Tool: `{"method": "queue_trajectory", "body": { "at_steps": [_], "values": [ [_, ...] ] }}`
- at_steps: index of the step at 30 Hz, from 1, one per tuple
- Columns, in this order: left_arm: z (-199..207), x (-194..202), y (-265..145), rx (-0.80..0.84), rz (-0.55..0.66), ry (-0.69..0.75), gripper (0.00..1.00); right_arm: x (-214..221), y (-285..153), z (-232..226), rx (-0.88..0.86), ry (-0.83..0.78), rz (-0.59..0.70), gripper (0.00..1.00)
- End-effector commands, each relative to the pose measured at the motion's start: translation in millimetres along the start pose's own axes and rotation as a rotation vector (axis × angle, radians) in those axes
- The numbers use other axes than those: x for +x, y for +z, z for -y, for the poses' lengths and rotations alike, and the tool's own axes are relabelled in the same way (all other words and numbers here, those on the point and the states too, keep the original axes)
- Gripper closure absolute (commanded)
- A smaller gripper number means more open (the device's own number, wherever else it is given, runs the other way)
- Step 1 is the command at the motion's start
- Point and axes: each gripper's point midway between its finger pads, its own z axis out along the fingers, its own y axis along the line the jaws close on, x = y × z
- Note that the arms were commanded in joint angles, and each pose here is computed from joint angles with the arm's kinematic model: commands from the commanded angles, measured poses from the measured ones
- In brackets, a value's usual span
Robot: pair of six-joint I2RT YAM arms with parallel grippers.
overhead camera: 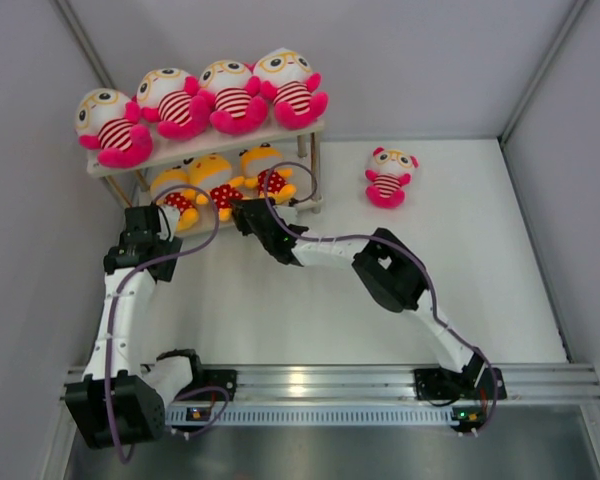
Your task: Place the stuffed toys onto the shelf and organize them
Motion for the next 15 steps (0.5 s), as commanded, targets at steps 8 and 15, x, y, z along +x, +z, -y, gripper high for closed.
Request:
{"method": "queue_trajectory", "body": {
  "at_steps": [8,15],
  "values": [
    [-3.8,-1.2,-4.0,-0.021,0.012,0.001,0.26,22.3,-20.4,-35.4,-0.092,0.023,-0.052,0.28],
    [-6.8,-3.3,-7.1,-0.03,0.02,-0.002,0.26,16.0,-38.6,-37.9,-0.099,-0.021,-0.058,0.23]
  ]
}}
